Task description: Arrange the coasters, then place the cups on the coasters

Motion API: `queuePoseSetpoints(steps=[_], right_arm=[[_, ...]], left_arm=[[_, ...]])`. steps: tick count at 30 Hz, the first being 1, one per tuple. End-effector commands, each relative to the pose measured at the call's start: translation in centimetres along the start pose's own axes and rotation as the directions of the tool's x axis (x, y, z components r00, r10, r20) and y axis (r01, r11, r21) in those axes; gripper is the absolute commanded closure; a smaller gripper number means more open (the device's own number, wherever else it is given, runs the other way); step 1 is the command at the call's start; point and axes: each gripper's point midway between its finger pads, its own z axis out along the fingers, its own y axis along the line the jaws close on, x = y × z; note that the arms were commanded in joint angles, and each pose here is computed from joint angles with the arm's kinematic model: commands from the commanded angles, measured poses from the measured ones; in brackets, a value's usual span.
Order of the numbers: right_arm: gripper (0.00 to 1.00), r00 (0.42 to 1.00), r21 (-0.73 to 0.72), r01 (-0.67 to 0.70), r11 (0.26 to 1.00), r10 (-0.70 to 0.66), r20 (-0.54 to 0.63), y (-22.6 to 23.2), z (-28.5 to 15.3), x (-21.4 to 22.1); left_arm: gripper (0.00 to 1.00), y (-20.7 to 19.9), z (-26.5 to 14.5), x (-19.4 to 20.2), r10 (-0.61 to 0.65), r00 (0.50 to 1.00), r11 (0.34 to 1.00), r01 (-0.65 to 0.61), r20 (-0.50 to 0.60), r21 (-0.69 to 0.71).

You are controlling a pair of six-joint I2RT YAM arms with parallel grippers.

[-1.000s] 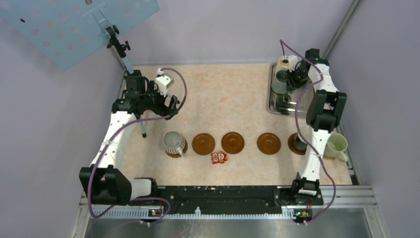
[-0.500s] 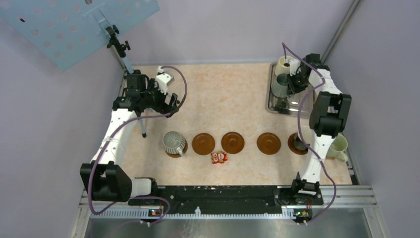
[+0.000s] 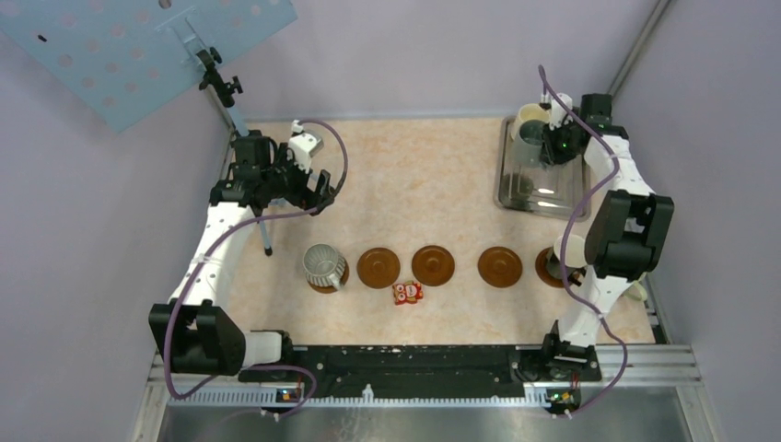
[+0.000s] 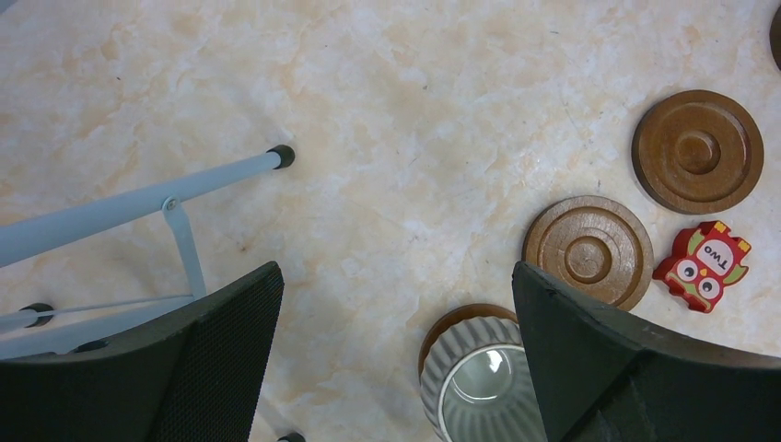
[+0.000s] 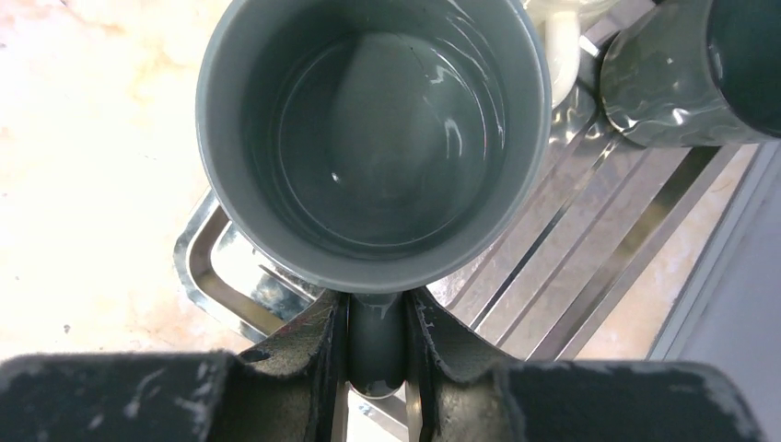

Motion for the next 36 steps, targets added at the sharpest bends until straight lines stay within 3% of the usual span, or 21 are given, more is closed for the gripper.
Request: queuePoseSetpoints(steps=[1, 8, 12, 21, 26, 36], right_arm=[[1.00, 0.952, 0.031, 0.074, 0.997, -0.080, 0.296, 0.9, -5.3, -8.3], [1.00, 0.917, -0.073, 0.056, 0.996, -0.022, 0.399, 7.2, -8.2, -10.8], [1.00, 0.902, -0.129, 0.041, 0.991, 0.018, 0.431, 13.7, -9.4, -11.5], [1.00, 0.905, -0.304, 0.028, 0.952, 0.106, 0.413, 27.0, -11.2, -8.3], [1.00, 0.906, -0.399, 0.141, 0.906, 0.045, 0.422, 34.3, -12.1, -5.5], [1.00, 0.899, -0.458, 0.298, 0.837, -0.085, 0.429, 42.3, -11.7, -1.2]], left_arm=[[0.01, -0.1, -0.7, -2.1, 0.022, 0.997, 1.000, -0.020, 0.079, -0.016], [0.01, 0.3, -1.0, -3.2, -0.012, 0.994, 0.999, 0.017, 0.113, -0.044], [0.01, 0.4, -1.2, -3.4, -0.036, 0.992, 0.997, 0.043, 0.124, -0.057], [0.01, 0.7, -1.8, -2.5, -0.051, 0.992, 0.993, 0.063, 0.118, -0.099], [0.01, 0.5, -1.7, -2.1, -0.066, 0.990, 0.992, 0.078, 0.124, -0.095], [0.01, 0.0, -2.2, -1.2, -0.078, 0.990, 0.990, 0.090, 0.116, -0.108]])
